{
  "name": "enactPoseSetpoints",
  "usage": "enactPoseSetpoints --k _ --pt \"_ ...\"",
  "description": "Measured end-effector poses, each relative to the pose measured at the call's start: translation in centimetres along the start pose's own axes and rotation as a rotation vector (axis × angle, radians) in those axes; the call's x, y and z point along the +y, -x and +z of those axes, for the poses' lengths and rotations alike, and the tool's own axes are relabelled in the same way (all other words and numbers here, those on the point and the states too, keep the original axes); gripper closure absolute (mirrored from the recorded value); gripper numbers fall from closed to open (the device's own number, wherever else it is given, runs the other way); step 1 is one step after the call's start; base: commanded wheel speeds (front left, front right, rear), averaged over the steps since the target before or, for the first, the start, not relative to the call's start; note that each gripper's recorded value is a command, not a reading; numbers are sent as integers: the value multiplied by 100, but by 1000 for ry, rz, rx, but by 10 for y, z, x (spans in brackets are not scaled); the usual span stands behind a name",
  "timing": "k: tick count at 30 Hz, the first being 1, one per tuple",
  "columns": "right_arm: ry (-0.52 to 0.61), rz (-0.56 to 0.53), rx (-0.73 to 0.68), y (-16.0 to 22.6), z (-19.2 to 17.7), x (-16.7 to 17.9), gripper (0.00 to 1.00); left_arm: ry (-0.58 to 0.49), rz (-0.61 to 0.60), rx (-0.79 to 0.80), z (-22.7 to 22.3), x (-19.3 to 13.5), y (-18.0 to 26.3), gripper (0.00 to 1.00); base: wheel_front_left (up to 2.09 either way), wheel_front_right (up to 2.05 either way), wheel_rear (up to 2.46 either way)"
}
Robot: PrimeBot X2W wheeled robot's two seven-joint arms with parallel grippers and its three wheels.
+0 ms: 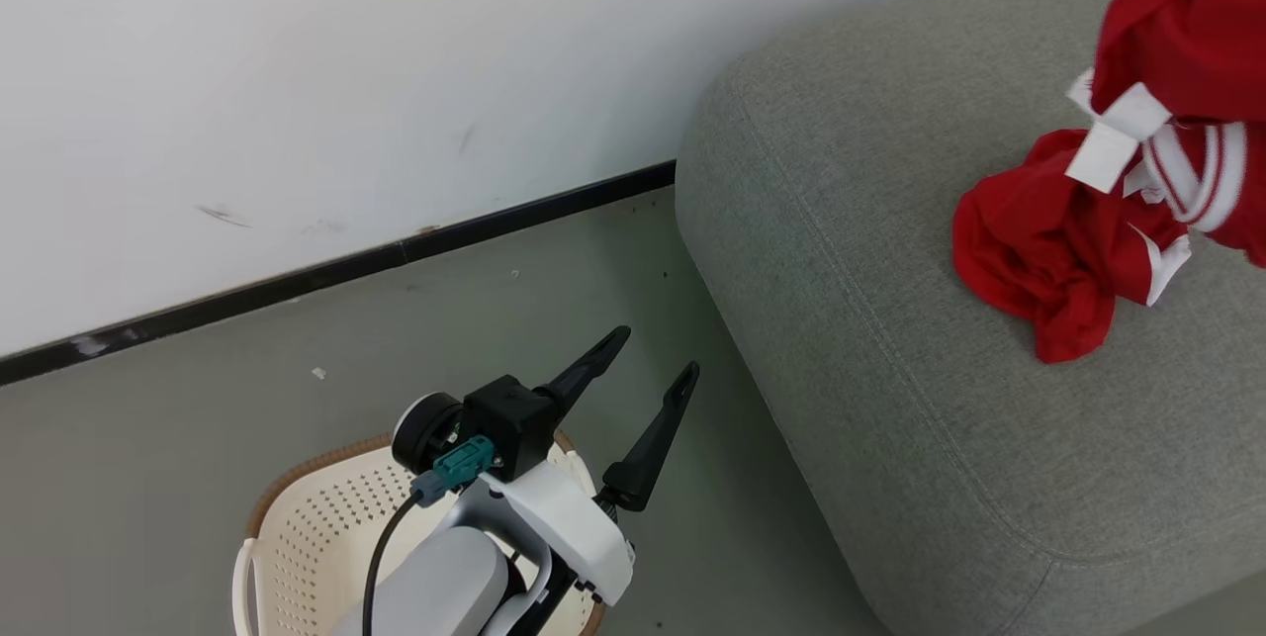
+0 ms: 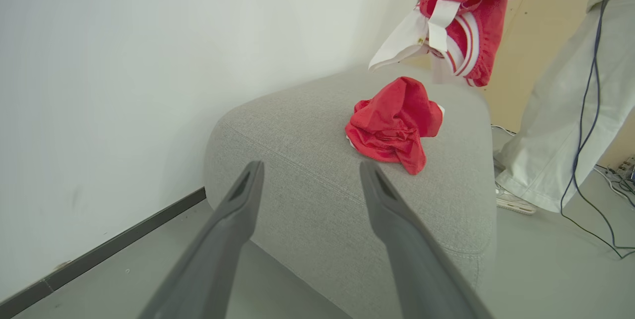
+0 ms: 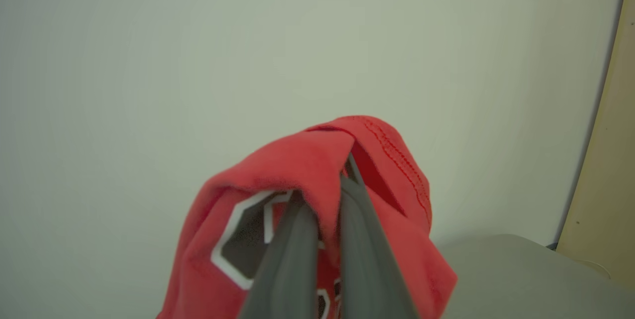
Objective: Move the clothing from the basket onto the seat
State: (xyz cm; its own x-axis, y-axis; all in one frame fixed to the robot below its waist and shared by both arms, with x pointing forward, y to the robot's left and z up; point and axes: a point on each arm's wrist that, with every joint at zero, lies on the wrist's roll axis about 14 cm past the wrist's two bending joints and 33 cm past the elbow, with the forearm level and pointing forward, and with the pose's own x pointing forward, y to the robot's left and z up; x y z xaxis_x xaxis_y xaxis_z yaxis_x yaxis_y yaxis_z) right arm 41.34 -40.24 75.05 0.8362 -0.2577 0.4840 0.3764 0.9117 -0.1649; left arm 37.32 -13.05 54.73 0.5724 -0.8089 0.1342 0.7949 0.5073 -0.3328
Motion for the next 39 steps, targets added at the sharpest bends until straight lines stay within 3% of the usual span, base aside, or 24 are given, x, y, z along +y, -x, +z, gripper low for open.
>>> enactPoseSetpoints --k 6,10,19,31,35,36,37,39 --pt "31 -78 123 2 -48 -26 100 -3 -10 -2 2 8 -6 0 0 0 0" --pt "41 -84 200 6 -82 -22 100 2 -18 7 -1 13 -10 0 0 0 0" --pt "35 71 451 50 -184 57 100 12 -15 27 -8 32 -15 0 0 0 0" --pt "24 195 634 89 -252 121 98 16 13 34 -17 60 -20 0 0 0 0" --pt "25 209 660 95 -263 127 54 16 18 30 -17 66 -22 0 0 0 0" --pt "25 211 664 95 -265 128 19 18 20 30 -18 68 -23 0 0 0 0" --pt "26 213 665 95 -266 129 0 21 22 31 -19 69 -23 0 0 0 0" --pt "23 220 659 94 -266 134 0 23 30 31 -21 73 -23 0 0 0 0"
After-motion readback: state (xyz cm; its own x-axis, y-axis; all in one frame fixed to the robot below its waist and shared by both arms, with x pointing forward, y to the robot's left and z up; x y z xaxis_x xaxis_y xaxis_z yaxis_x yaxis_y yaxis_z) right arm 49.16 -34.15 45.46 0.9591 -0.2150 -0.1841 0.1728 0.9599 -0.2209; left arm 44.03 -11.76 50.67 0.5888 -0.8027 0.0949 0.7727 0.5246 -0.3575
